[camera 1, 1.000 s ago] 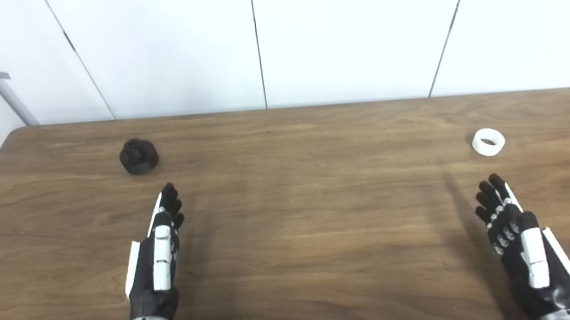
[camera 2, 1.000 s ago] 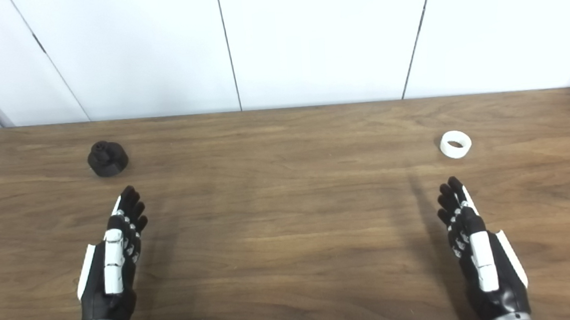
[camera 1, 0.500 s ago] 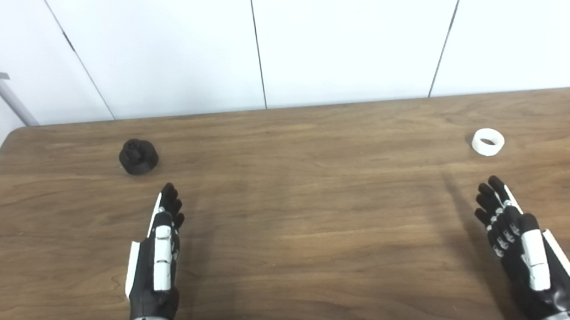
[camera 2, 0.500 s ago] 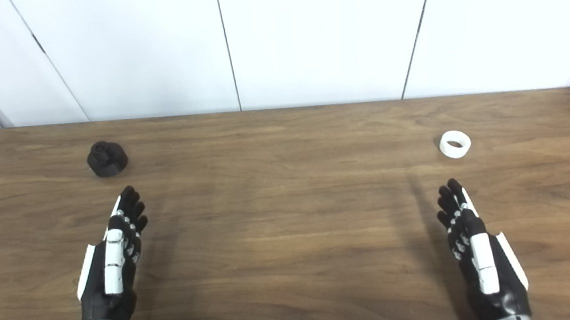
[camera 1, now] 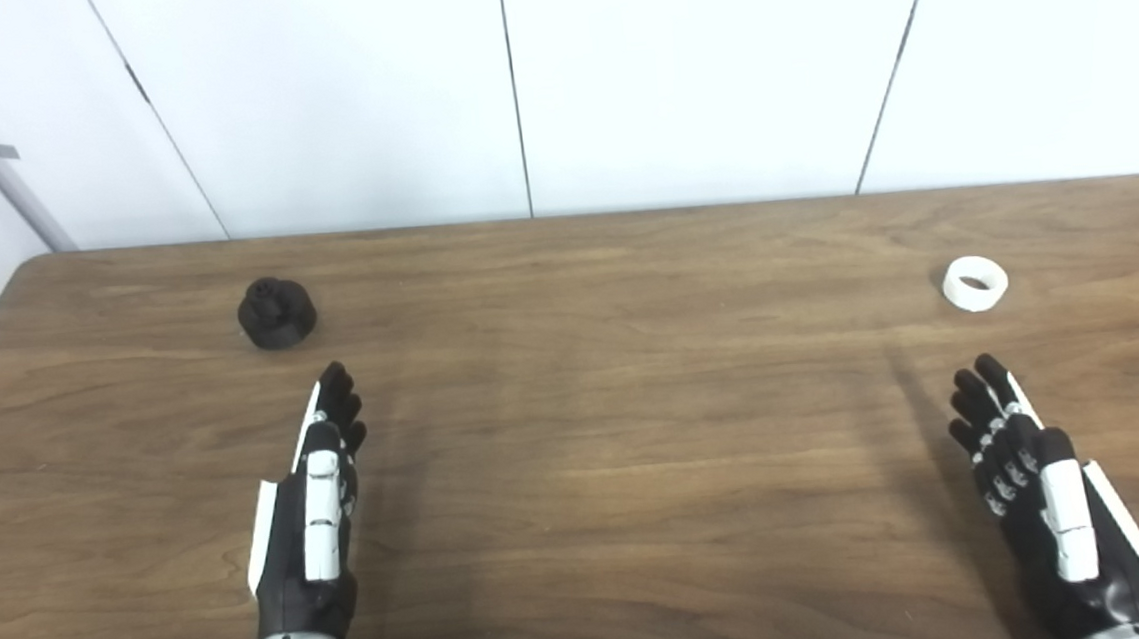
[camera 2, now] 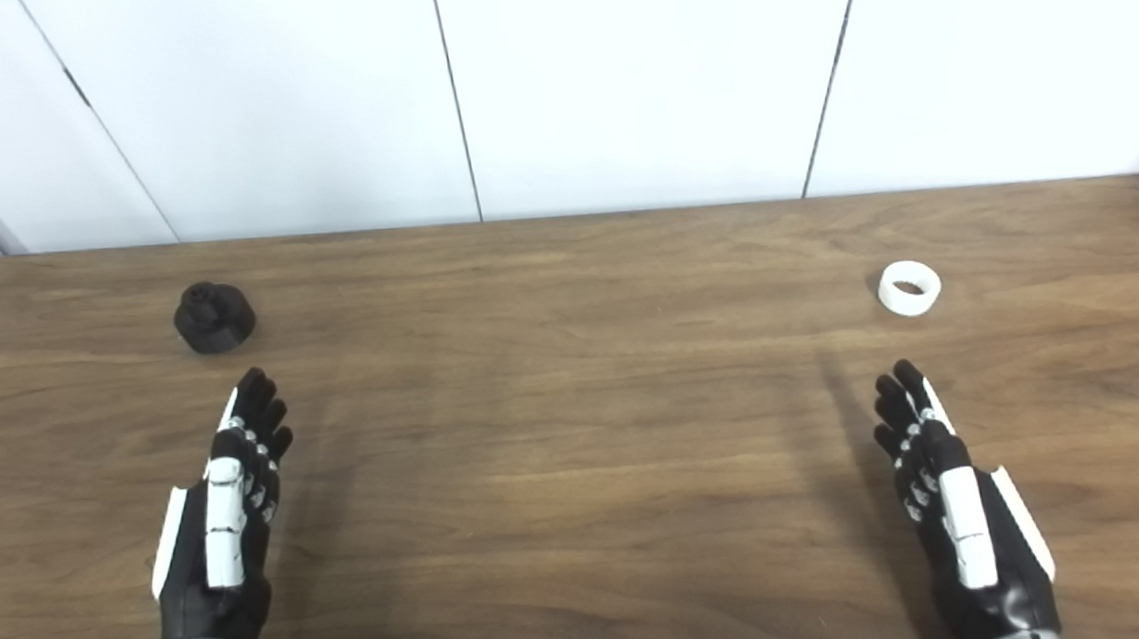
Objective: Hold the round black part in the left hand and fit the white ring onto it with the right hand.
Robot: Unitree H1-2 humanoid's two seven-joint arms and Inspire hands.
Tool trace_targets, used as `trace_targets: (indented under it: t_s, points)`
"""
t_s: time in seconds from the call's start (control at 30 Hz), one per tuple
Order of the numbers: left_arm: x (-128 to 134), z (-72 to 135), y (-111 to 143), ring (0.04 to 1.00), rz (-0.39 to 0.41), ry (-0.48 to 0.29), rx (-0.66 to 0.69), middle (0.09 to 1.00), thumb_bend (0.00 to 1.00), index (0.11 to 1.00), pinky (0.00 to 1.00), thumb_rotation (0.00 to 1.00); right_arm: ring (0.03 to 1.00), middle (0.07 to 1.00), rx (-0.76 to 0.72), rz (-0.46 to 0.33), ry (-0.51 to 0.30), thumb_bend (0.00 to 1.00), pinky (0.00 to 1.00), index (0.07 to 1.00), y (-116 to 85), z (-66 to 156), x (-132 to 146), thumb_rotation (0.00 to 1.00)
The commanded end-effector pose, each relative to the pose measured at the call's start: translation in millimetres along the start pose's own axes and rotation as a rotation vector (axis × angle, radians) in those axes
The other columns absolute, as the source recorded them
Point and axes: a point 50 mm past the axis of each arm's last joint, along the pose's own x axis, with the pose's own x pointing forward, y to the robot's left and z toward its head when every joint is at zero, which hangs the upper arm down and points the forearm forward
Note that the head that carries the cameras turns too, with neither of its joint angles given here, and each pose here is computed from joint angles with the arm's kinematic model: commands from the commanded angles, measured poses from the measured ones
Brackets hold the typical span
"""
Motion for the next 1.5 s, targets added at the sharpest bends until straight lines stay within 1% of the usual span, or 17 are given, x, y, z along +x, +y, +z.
trace_targets:
  t_s: [0.0, 0.1, 0.33, 0.43, 0.57, 0.7, 0.83, 1.03, 1.1, 1.23, 1.37, 1.47]
  points:
    - [-40.2, -7.2, 8.3, 1.0, 0.034, 0.062, 0.022, 1.0, 0.46, 1.0, 1.0, 0.99, 0.994, 0.98, -0.024, 0.005, -0.072, 0.58, 1.0, 0.986, -2.8, 12.0, 2.3, 1.0]
    - [-40.7, -7.4, 7.8, 1.0, 0.026, 0.063, 0.029, 1.0, 0.46, 1.0, 1.0, 0.99, 1.0, 0.986, -0.027, 0.013, -0.077, 0.57, 1.0, 0.994, -4.5, 11.5, 2.2, 1.0]
    - [-43.5, -11.1, 1.3, 0.998, 0.027, 0.059, 0.031, 1.0, 0.43, 1.0, 1.0, 1.0, 1.0, 0.989, -0.034, 0.007, -0.051, 0.58, 1.0, 1.0, -7.6, 6.2, -1.3, 1.0]
    - [-44.6, -14.9, -1.3, 1.0, 0.02, 0.054, 0.03, 1.0, 0.44, 1.0, 1.0, 0.97, 1.0, 0.996, -0.035, 0.016, -0.055, 0.58, 1.0, 1.0, -8.3, 3.4, -2.0, 1.0]
    - [-46.0, -17.6, -4.8, 1.0, 0.021, 0.056, 0.035, 0.996, 0.47, 0.999, 1.0, 0.93, 1.0, 1.0, -0.03, 0.023, -0.061, 0.62, 1.0, 1.0, -9.7, -1.0, -1.6, 1.0]
    - [-45.9, -20.8, -8.0, 0.998, 0.021, 0.052, 0.043, 0.993, 0.46, 0.993, 1.0, 0.95, 1.0, 1.0, -0.022, 0.025, -0.072, 0.62, 1.0, 1.0, -11.3, -4.7, -0.6, 1.0]
    - [-46.2, -24.6, -10.8, 0.989, 0.025, 0.05, 0.047, 0.99, 0.44, 0.983, 1.0, 0.93, 1.0, 1.0, -0.02, 0.018, -0.063, 0.59, 1.0, 1.0, -13.5, -8.7, -0.6, 1.0]
    - [-45.3, -27.1, -14.3, 0.992, 0.02, 0.073, 0.041, 0.994, 0.39, 0.976, 1.0, 0.88, 1.0, 1.0, -0.016, 0.026, -0.06, 0.59, 1.0, 1.0, -16.7, -17.3, 2.1, 1.0]
    - [-44.9, -27.7, -15.2, 0.99, 0.023, 0.08, 0.042, 0.99, 0.4, 0.966, 1.0, 0.85, 1.0, 1.0, -0.017, 0.03, -0.06, 0.58, 1.0, 1.0, -17.7, -19.4, 2.9, 1.0]
    - [-44.2, -30.3, -16.4, 0.99, 0.02, 0.08, 0.042, 0.987, 0.41, 0.961, 1.0, 0.82, 1.0, 1.0, -0.009, 0.028, -0.055, 0.59, 1.0, 1.0, -19.3, -21.8, 3.5, 1.0]
    - [-45.0, -32.3, -16.6, 0.995, 0.015, 0.081, 0.036, 0.989, 0.41, 0.965, 1.0, 0.8, 1.0, 1.0, -0.002, 0.031, -0.053, 0.59, 1.0, 1.0, -21.0, -21.6, 3.7, 1.0]
    - [-45.3, -31.5, -16.9, 0.993, 0.014, 0.083, 0.038, 0.988, 0.43, 0.966, 1.0, 0.8, 1.0, 1.0, -0.012, 0.036, -0.056, 0.6, 1.0, 1.0, -21.8, -20.6, 3.5, 1.0]
